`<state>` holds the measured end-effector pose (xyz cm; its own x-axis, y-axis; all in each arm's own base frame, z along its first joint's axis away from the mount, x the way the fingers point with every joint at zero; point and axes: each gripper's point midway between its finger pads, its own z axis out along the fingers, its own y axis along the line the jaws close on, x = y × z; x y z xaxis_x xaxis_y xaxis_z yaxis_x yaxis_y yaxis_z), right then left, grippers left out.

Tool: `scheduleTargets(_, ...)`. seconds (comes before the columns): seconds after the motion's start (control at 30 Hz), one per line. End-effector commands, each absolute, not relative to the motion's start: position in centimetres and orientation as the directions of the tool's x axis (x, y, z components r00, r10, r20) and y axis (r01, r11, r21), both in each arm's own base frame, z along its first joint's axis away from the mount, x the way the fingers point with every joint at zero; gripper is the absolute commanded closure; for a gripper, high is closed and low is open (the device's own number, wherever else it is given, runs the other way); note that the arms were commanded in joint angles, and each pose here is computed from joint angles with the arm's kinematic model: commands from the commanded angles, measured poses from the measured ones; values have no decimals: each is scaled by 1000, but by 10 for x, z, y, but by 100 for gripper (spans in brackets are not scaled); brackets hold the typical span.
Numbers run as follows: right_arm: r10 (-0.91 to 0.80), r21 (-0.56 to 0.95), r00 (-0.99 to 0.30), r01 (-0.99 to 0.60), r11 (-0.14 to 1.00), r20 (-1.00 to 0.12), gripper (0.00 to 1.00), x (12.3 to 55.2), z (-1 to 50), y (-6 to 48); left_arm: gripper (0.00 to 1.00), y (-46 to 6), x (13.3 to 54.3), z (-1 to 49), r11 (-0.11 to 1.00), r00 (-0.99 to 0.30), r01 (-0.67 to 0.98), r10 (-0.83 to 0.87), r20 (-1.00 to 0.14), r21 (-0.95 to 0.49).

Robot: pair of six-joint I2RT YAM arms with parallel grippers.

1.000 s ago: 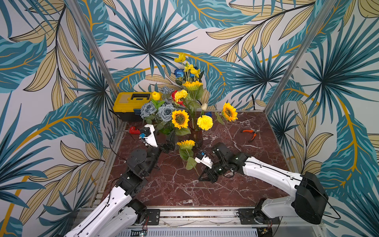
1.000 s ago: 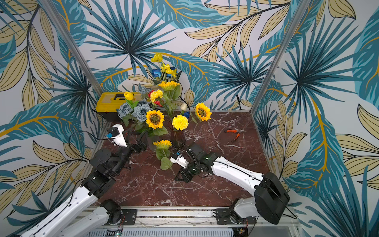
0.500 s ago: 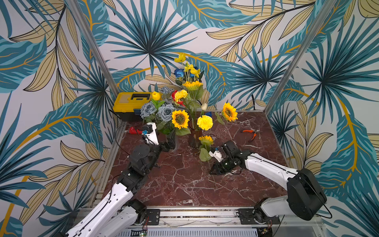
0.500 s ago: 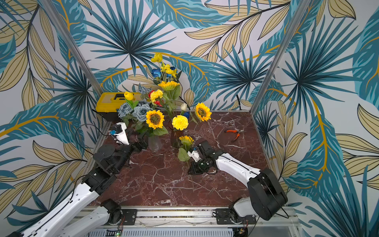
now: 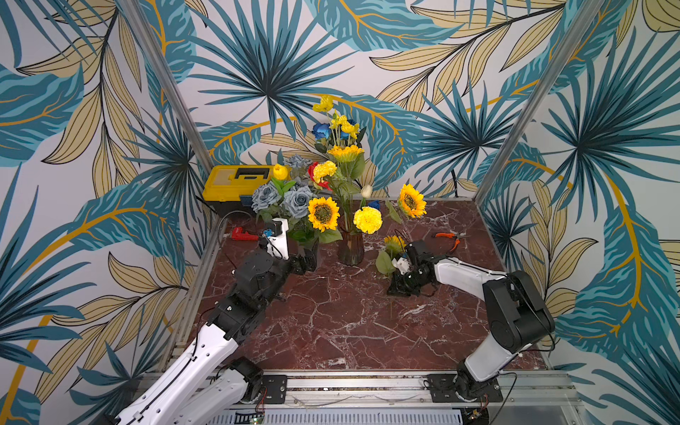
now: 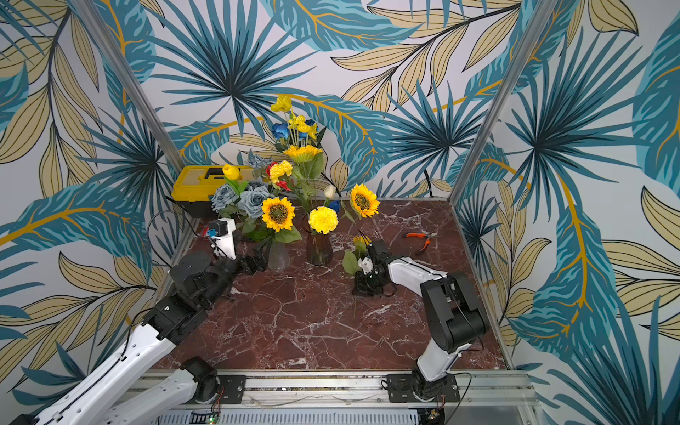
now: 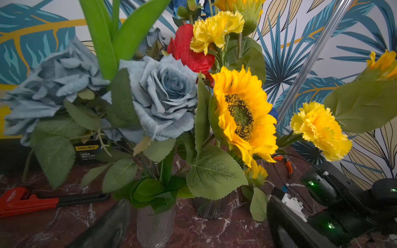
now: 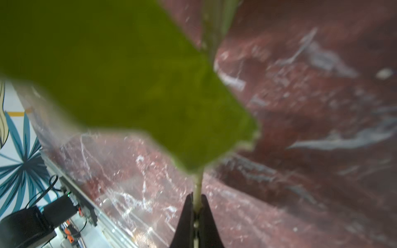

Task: Pick out yellow flowers from the vase
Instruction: Place the flower at the center of the board.

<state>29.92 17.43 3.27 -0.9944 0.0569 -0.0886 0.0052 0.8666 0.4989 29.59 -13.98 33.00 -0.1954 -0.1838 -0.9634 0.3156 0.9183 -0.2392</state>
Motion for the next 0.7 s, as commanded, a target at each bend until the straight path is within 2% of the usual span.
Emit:
scheduleTargets(0.0,68,478,-990,1,879,-122,100,313,32,170,1,-139,291,335,915,-200,329,-172,-965,-232)
scheduleTargets(0.2,59,455,-992,4,891,-108,100,311,27,165,1,-149,294,330,900,-238,359,-169,-956,-248)
scheduleTargets(0.4,58,451,-990,-5,892,-126,87,307,33,162,1,-154,300,328,898,-251,364,-162,-954,-248)
scheduleTargets(0.5,59,458,-989,-11,889,-138,79,307,38,162,1,-156,301,329,896,-253,369,-159,-954,-247)
scheduleTargets(0.57,58,458,-988,-14,889,-144,68,307,41,162,1,-155,302,330,897,-253,364,-163,-954,-249)
scheduleTargets(0.67,54,466,-987,-22,885,-149,61,305,47,163,1,-154,303,331,901,-247,356,-164,-955,-247)
